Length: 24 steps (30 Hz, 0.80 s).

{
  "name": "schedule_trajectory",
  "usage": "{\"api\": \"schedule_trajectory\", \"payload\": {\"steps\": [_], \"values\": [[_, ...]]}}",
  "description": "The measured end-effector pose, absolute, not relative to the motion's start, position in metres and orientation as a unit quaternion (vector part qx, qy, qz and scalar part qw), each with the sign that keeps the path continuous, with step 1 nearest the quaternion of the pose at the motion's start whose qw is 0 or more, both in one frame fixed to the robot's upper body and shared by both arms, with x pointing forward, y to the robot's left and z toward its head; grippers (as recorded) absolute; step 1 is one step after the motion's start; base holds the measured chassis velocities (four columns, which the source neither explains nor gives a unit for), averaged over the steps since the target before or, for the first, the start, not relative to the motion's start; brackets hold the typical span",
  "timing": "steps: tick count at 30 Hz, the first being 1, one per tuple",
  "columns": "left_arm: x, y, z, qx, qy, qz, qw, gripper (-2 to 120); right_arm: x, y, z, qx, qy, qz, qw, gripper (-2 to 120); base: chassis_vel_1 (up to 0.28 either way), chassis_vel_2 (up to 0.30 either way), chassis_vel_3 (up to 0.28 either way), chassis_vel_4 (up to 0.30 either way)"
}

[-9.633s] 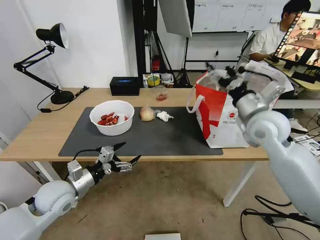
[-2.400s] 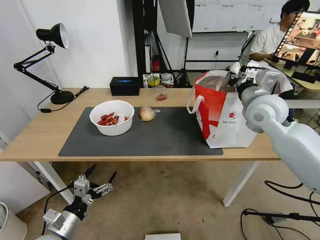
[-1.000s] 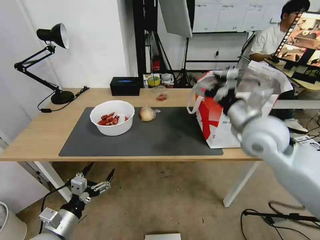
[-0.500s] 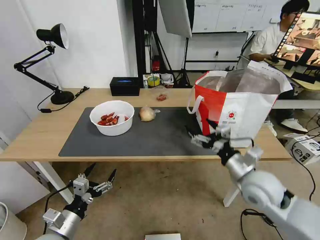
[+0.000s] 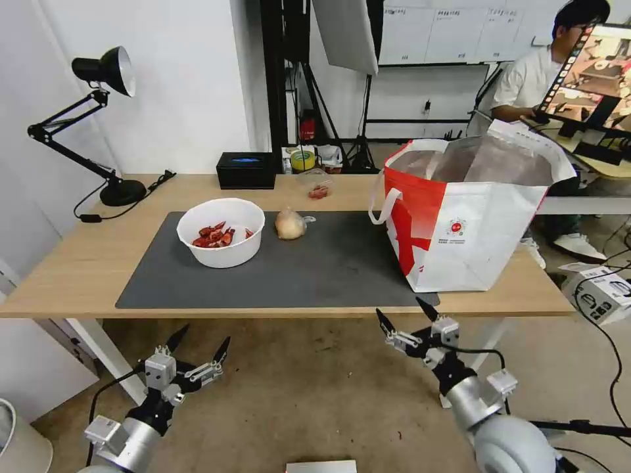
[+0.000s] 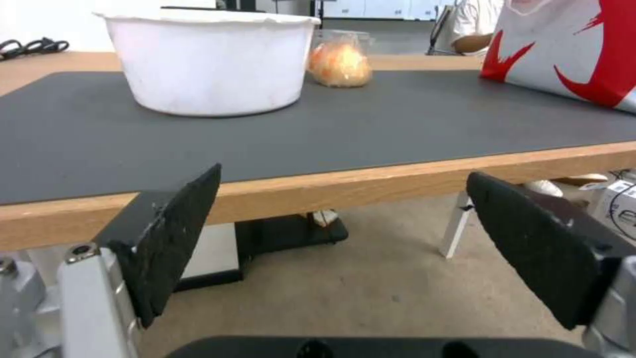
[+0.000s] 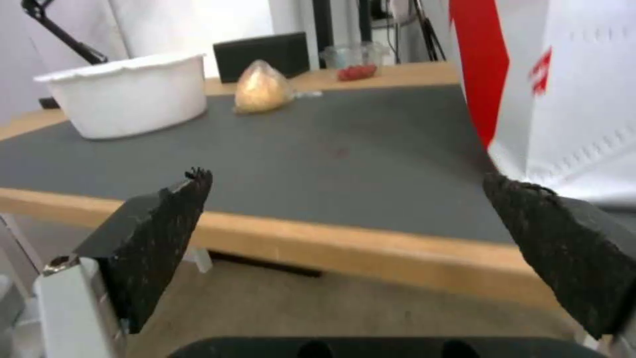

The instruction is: Pick up the trash from the table and place it into the takeout bag.

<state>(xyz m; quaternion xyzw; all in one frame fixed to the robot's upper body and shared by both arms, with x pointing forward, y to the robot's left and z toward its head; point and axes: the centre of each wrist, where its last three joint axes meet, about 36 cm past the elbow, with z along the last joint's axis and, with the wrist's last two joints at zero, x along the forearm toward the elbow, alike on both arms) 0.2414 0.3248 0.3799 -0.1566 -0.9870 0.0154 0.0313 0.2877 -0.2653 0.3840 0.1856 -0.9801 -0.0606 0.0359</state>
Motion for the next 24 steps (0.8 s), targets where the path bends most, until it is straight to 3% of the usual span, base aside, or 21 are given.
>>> {"api": "schedule_trajectory", "payload": {"steps": [16, 24], "values": [[0.238, 0.322, 0.376, -0.154, -0.987, 0.015, 0.034, 100, 0.289, -0.258, 0.378, 0.187, -0.980, -0.064, 0.039, 100, 0.000, 0.000, 0.000, 0.000], [0.238, 0.324, 0.377, -0.152, -0.988, 0.012, 0.033, 100, 0.330, -0.231, 0.398, 0.214, -0.975, -0.060, 0.022, 100, 0.000, 0.000, 0.000, 0.000]]}}
